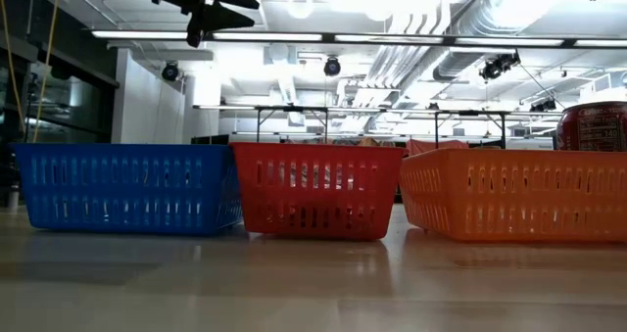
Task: Sort candy
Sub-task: Put the red candy pack into the red bin
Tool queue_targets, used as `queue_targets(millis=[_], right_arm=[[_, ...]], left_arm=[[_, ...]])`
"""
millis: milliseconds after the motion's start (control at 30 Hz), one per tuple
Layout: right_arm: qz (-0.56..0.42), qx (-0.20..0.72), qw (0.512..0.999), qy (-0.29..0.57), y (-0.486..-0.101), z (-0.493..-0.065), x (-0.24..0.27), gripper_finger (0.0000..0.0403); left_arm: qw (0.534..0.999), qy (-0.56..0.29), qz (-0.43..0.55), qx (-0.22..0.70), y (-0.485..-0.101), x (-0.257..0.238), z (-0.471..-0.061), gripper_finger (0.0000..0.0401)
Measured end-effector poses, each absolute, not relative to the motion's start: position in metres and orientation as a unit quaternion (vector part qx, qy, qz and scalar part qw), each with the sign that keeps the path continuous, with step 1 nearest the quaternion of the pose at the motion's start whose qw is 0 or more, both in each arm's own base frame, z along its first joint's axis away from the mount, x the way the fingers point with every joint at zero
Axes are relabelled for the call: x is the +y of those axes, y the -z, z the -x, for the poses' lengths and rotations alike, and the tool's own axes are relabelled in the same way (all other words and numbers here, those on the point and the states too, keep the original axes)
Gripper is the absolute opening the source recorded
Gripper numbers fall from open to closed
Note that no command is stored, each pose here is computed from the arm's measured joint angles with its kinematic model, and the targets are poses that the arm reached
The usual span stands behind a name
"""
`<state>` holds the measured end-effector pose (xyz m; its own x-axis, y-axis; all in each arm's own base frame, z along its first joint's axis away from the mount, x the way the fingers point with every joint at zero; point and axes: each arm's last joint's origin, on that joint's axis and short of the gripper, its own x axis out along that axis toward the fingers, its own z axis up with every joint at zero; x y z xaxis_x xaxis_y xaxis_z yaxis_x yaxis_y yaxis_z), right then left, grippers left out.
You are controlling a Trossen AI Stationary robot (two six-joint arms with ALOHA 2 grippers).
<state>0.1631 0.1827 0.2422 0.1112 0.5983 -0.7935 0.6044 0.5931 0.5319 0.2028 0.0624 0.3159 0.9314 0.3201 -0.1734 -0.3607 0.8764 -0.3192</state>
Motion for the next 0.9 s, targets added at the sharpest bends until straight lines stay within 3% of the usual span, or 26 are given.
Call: queue_targets(millis=[233, 633, 767, 900], right_arm=[[-0.388, 0.768, 0.478, 0.175, -0.197, -0.143, 0.205, 0.0204], [-0.331, 0.793, 0.439, 0.263, -0.149, -0.148, 0.217, 0.0204], [-0.305, 0.814, 0.423, 0.257, -0.135, -0.148, 0.219, 0.0200], [-0.285, 0.827, 0.424, 0.236, -0.130, -0.148, 0.220, 0.0146]], left_arm=[[0.967, -0.176, 0.176, 0.057, -0.316, 0.062, -0.203, 0.0149], [0.967, -0.176, 0.176, 0.058, -0.316, 0.062, -0.203, 0.0149], [0.967, -0.176, 0.176, 0.058, -0.316, 0.062, -0.203, 0.0149], [0.967, -0.176, 0.176, 0.057, -0.316, 0.062, -0.203, 0.0149]])
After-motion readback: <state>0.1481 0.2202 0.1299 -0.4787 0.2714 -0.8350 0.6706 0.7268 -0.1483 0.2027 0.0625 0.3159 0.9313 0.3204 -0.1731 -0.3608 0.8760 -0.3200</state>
